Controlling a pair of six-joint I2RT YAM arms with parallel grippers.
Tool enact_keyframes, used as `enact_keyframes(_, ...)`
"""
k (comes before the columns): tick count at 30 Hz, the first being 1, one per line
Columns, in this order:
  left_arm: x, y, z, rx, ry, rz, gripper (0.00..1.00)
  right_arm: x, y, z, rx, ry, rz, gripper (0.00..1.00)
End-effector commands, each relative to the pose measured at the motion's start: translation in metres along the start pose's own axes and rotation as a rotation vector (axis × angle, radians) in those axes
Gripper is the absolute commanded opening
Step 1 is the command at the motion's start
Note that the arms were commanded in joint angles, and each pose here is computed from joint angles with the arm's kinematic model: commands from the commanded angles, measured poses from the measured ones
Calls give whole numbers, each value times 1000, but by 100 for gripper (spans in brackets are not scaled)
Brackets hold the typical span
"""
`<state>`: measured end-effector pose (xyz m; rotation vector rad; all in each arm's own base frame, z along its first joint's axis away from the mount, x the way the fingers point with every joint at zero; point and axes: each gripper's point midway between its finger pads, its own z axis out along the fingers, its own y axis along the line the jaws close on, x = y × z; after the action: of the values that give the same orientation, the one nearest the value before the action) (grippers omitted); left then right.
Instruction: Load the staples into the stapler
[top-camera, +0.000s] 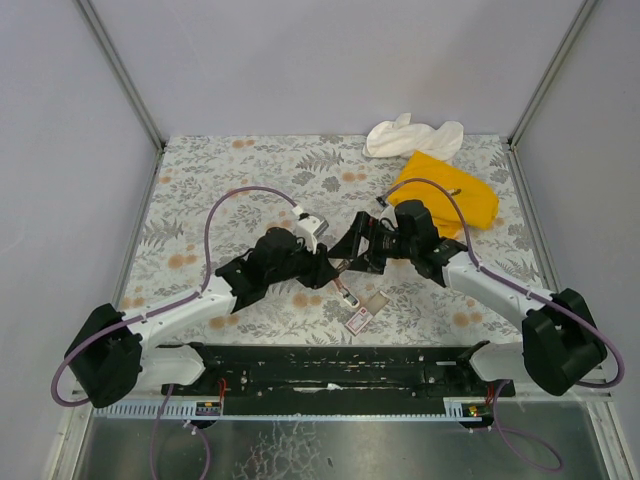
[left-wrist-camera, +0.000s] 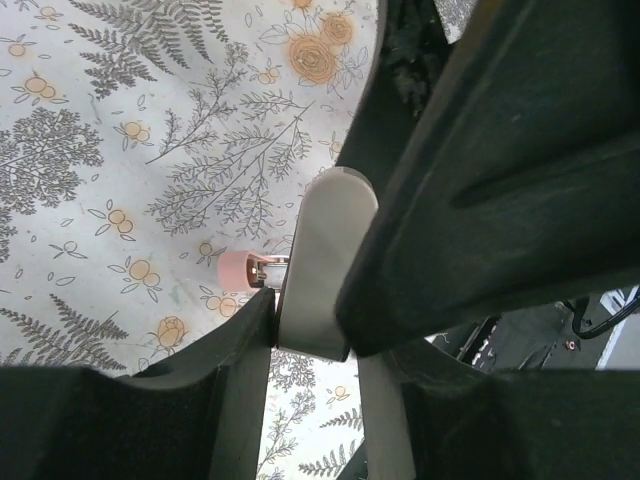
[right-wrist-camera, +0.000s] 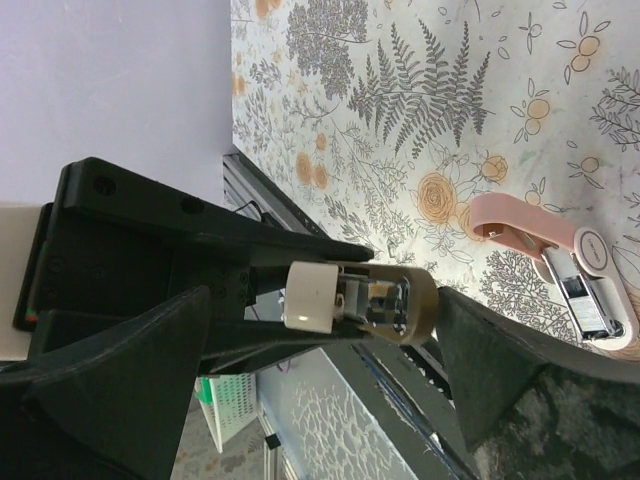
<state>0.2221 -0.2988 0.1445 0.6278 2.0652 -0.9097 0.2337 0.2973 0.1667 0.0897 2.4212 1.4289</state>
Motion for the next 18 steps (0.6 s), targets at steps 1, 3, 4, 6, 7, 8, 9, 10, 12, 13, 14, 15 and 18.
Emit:
enact_keyframes(1, -17, -16, -3, 49, -44, 36, 0, 2, 11, 7, -49, 5, -11, 95)
enact_keyframes(3, -18, -17, -5, 48, -52, 38, 0, 3, 8, 9, -53, 3, 1, 80)
enact_keyframes(4, -18, -17, -6, 48, -57, 38, 0, 4, 7, 10, -56, 4, 7, 70)
enact_keyframes(6, -19, -17, -7, 47, -64, 39, 0, 5, 6, 10, -59, 2, 11, 50)
enact_keyframes(7, -19, -17, -7, 47, -64, 38, 0, 5, 5, 10, -56, -2, 13, 38)
enact_keyframes(8, -20, -17, -7, 47, -67, 39, 0, 5, 4, 10, -55, -2, 14, 27)
enact_keyframes(9, -20, -17, -7, 47, -66, 39, 0, 5, 3, 10, -52, -4, 17, 13)
enact_keyframes(10, -20, -18, -7, 47, -66, 39, 0, 5, 2, 10, -49, -6, 21, 2)
enact_keyframes(12, -20, -18, -8, 48, -69, 40, 0, 5, 1, 10, -49, -15, 22, 0)
enact_keyframes(13, -21, -18, -8, 47, -71, 40, 0, 5, 1, 9, -51, -19, 22, 0)
enact_keyframes(14, -20, -18, -8, 46, -71, 41, 0, 4, 1, 9, -51, -24, 20, 0)
enact_keyframes(15, -20, -18, -9, 45, -71, 40, 0, 4, 1, 9, -52, -25, 18, 0)
enact_keyframes(18, -21, -16, -10, 29, -78, 37, 0, 2, 3, 7, -47, -27, -11, 6)
